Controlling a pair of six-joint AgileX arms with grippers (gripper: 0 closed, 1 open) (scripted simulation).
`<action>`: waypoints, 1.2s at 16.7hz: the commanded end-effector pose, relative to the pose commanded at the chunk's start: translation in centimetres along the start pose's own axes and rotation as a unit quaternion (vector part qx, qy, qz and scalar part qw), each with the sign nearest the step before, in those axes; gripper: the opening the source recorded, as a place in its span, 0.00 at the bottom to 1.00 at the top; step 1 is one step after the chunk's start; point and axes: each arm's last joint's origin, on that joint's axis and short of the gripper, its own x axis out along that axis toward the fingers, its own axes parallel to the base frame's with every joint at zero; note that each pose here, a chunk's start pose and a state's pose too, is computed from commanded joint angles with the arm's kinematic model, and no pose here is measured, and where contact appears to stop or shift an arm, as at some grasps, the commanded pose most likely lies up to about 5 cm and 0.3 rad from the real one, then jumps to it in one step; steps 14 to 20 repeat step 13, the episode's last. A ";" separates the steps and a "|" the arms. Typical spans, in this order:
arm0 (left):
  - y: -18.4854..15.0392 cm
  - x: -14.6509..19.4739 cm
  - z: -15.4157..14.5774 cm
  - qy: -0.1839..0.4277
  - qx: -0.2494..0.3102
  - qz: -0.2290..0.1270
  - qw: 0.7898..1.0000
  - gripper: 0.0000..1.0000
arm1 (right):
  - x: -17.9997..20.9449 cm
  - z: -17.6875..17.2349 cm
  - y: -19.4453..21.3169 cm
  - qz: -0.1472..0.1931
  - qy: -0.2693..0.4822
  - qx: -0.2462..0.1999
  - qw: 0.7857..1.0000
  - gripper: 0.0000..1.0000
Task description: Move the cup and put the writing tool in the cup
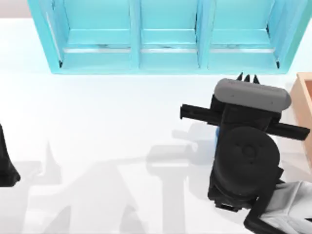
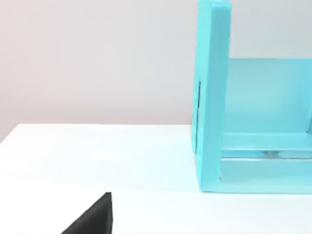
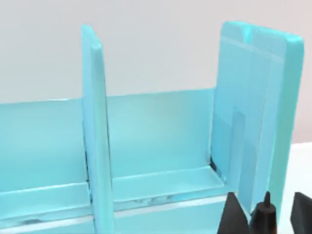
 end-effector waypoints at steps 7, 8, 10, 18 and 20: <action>0.0 0.0 0.0 0.000 0.000 0.000 1.000 1.00 | 0.0 0.0 0.0 0.000 0.000 0.000 1.000 0.98; 0.0 0.0 0.0 0.000 0.000 0.000 1.000 1.00 | 0.0 0.0 0.0 0.000 0.000 0.000 1.000 1.00; 0.0 0.0 0.0 0.000 0.000 0.000 1.000 1.00 | 0.0 0.0 0.0 0.000 0.000 0.000 1.000 1.00; 0.0 0.0 0.0 0.000 0.000 0.000 1.000 1.00 | 0.0 0.0 0.0 0.000 0.000 0.000 1.000 1.00; 0.0 0.0 0.0 0.000 0.000 0.000 1.000 1.00 | 0.0 0.0 0.0 0.000 0.000 0.000 1.000 1.00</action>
